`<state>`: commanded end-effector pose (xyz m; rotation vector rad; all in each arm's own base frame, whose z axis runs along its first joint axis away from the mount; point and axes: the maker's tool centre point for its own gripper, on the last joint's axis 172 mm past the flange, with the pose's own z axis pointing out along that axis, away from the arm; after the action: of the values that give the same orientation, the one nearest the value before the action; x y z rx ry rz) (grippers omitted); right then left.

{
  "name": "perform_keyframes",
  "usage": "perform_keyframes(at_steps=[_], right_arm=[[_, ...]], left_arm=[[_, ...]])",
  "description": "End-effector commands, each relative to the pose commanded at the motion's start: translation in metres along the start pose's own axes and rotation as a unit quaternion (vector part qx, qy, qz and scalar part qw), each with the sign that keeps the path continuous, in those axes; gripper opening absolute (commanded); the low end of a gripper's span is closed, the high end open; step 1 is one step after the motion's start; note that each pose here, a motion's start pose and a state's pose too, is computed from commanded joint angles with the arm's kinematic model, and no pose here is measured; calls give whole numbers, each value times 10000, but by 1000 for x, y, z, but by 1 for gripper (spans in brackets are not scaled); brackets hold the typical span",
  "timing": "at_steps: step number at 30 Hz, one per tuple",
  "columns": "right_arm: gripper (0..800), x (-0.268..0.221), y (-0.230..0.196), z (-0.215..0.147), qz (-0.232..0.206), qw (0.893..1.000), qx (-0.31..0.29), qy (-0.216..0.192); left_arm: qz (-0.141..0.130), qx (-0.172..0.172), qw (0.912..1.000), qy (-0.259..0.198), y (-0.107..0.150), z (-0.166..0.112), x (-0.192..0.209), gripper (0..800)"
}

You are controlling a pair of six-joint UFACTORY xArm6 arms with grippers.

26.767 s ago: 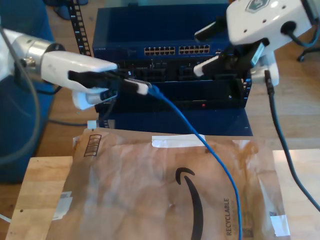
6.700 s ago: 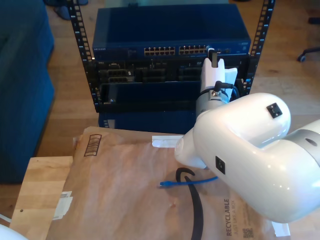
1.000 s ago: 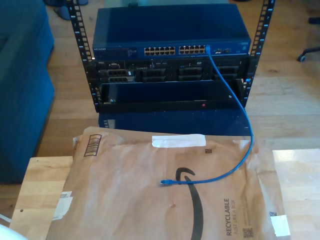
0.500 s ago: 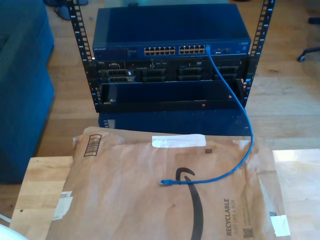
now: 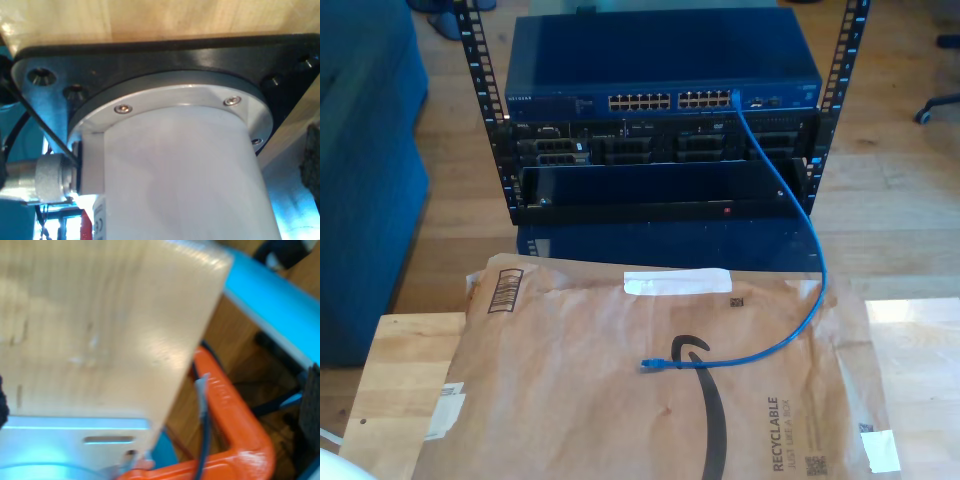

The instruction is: Grab the cable and plug it in

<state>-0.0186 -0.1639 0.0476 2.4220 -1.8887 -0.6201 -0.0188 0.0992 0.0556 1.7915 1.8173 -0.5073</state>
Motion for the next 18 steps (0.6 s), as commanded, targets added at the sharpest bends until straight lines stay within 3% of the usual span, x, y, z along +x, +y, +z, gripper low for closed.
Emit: perform_keyframes(at_steps=[5,18], right_arm=[[800,8,-9,9,-2,9997,129,224],[800,8,-10,10,-14,9997,117,228]], left_arm=[[0,0,10000,0,0,0,0,800],[0,0,10000,0,0,0,0,800]])
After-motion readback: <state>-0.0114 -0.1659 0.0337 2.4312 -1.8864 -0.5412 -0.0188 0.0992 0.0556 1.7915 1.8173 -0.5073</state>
